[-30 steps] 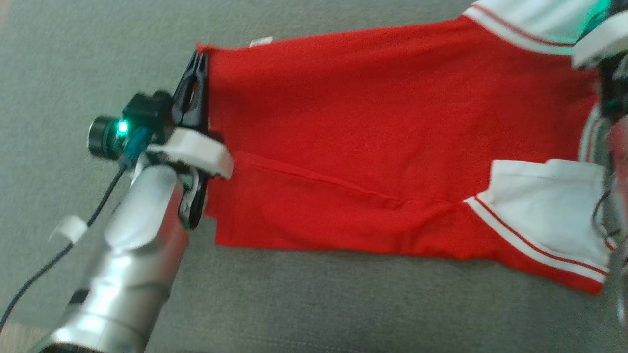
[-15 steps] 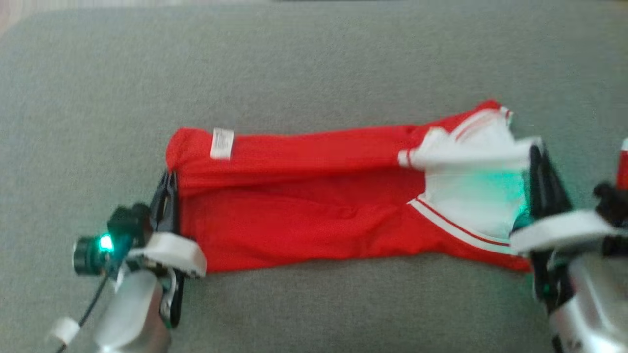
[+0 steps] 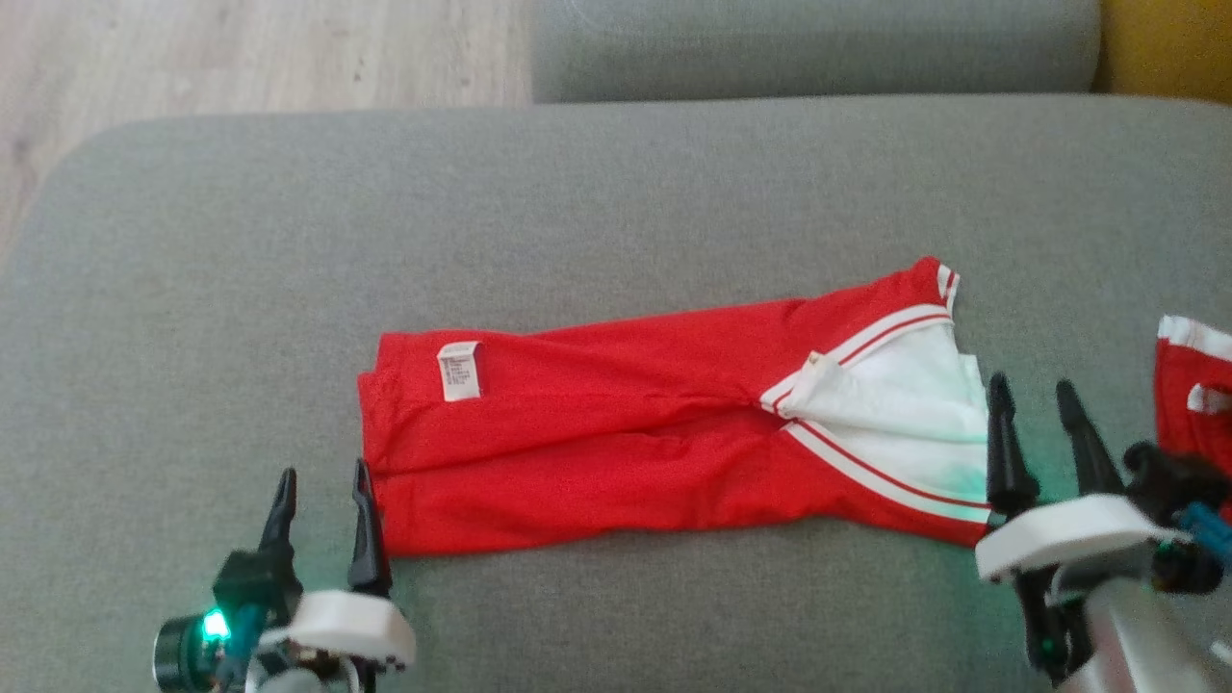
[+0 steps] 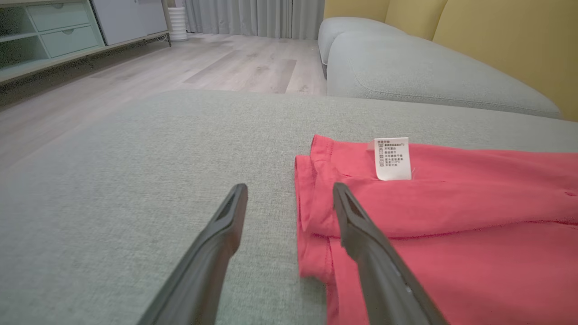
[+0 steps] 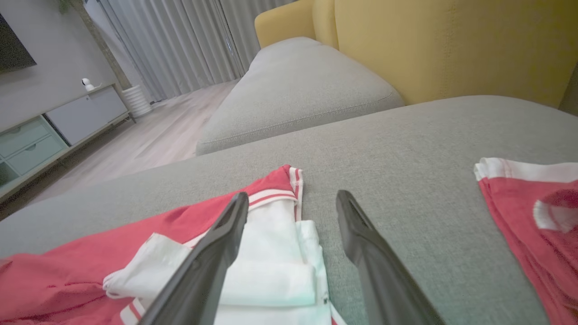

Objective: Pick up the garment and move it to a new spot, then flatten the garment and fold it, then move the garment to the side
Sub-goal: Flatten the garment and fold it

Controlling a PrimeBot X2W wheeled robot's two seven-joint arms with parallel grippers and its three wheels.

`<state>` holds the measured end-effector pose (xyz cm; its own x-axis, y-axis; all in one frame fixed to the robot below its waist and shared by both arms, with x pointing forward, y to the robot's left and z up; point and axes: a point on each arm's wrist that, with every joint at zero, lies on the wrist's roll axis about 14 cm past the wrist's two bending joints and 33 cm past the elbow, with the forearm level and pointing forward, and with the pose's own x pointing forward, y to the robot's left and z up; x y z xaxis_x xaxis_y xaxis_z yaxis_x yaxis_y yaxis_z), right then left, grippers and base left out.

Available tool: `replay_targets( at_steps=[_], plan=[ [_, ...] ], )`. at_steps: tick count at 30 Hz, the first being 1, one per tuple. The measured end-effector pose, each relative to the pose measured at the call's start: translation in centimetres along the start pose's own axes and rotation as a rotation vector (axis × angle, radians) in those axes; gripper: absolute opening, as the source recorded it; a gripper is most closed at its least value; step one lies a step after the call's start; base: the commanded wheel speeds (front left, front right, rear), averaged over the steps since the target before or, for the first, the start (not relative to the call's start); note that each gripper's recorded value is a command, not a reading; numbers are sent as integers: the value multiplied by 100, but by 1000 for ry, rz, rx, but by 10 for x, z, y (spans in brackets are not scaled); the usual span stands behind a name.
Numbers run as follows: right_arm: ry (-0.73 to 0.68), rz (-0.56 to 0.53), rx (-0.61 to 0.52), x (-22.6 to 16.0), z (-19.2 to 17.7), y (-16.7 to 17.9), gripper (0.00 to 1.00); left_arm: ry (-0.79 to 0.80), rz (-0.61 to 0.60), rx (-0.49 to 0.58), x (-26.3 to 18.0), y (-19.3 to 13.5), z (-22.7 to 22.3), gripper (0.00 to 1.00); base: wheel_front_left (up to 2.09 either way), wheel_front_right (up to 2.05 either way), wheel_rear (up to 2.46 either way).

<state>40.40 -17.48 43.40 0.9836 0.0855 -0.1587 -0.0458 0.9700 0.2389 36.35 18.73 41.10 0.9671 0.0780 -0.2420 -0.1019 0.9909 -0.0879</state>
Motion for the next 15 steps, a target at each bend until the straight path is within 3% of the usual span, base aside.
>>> replay_targets(
  at_steps=[15],
  plan=[
    [45, -8, -68, -33, -21, 7, 100, -72, -53, 25, -44, -7, 8, 100, 0, 0, 0]
  ],
)
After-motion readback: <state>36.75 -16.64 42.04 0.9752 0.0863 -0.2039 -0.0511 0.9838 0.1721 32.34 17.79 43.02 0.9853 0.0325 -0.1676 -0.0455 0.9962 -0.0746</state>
